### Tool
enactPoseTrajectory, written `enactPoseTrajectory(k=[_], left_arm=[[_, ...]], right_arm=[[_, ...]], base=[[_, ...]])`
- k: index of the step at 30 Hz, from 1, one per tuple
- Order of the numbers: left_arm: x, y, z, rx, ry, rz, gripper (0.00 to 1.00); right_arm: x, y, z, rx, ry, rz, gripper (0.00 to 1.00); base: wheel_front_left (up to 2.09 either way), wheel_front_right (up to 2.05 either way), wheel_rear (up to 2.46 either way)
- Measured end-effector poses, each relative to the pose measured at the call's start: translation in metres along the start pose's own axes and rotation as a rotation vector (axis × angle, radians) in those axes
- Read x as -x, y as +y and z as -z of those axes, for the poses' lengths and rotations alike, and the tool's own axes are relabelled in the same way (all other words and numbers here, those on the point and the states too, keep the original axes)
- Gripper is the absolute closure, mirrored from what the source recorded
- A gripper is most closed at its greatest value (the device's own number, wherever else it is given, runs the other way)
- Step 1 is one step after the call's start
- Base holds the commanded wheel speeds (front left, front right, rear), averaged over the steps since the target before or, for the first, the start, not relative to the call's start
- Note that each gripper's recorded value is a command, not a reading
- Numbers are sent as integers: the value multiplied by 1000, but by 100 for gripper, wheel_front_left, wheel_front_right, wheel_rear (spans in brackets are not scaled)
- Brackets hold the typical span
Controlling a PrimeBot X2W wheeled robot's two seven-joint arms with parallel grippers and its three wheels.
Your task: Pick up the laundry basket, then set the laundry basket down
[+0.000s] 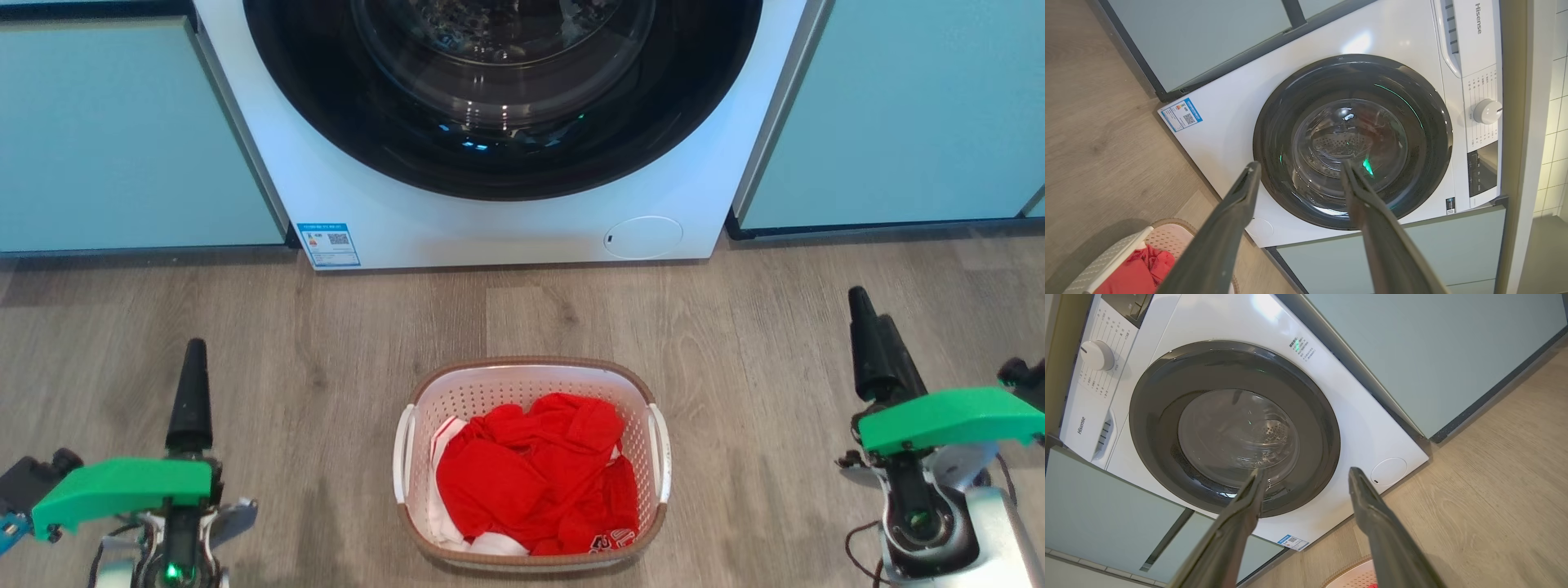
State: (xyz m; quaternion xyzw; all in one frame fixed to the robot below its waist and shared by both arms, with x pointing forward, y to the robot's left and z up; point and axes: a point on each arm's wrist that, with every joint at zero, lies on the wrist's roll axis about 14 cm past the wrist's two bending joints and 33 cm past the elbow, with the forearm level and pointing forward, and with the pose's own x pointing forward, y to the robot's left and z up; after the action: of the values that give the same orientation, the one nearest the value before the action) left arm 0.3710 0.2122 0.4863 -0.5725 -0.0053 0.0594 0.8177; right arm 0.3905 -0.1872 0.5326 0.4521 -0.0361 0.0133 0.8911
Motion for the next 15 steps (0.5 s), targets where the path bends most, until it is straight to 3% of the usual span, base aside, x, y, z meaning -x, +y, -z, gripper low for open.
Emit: enactPoseTrajectory(k=[15], left_arm=[[-12,-42,10,-358,-15,55,0]], right_arm=[[-12,46,3,339,-7,-159,0]], base=[[0,0,0]])
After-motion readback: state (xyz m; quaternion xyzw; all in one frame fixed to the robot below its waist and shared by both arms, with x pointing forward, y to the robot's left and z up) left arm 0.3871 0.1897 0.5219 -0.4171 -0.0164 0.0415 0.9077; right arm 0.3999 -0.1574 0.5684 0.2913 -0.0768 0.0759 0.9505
